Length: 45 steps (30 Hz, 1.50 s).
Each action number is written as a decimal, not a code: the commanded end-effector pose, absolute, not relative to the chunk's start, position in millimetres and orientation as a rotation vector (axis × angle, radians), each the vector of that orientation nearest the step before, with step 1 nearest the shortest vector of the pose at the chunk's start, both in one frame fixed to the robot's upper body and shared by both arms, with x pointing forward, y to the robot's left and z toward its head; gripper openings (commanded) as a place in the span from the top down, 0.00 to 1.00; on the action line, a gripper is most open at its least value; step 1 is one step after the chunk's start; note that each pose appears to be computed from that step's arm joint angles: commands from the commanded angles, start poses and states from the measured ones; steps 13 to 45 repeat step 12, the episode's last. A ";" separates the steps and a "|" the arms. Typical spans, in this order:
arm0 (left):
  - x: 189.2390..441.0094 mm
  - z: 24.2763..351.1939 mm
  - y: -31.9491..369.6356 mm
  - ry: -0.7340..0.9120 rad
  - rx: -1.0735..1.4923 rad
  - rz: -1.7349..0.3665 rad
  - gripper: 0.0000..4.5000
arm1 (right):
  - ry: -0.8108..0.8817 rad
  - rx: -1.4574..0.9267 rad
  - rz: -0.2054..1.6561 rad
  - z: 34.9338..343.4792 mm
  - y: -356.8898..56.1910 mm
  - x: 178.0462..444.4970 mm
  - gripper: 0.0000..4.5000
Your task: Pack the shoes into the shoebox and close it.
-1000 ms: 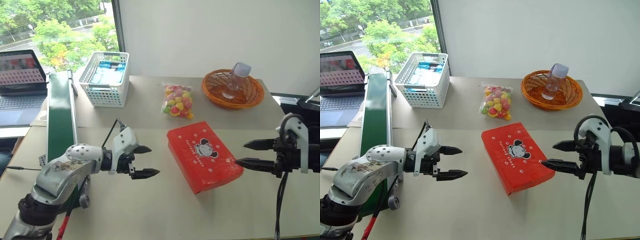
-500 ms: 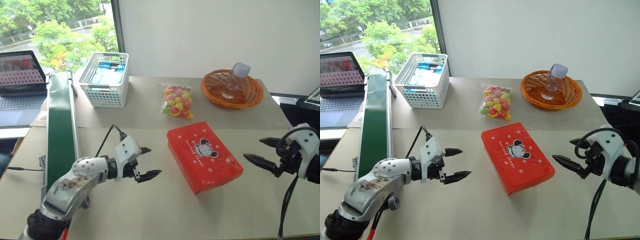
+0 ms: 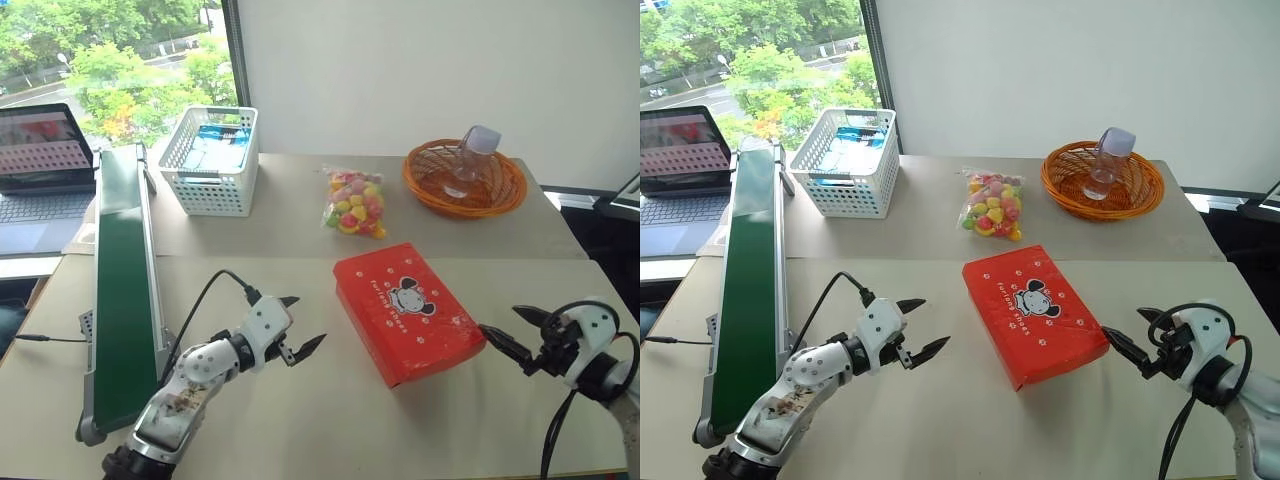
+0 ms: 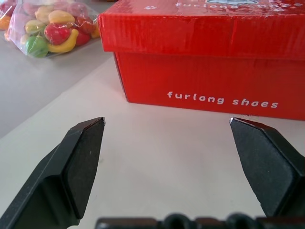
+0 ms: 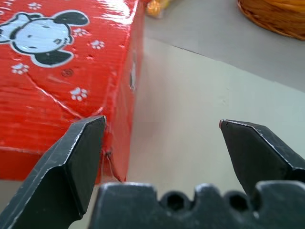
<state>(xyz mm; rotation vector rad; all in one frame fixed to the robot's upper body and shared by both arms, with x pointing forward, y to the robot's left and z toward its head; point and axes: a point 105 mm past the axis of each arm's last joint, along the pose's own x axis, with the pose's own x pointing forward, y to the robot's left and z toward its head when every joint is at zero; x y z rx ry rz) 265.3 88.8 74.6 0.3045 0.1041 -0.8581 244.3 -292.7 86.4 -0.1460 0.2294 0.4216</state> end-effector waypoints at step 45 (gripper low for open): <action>277.5 71.1 82.8 0.012 0.343 -0.803 0.00 | 0.152 -0.129 0.352 74.4 -293.4 252.9 0.00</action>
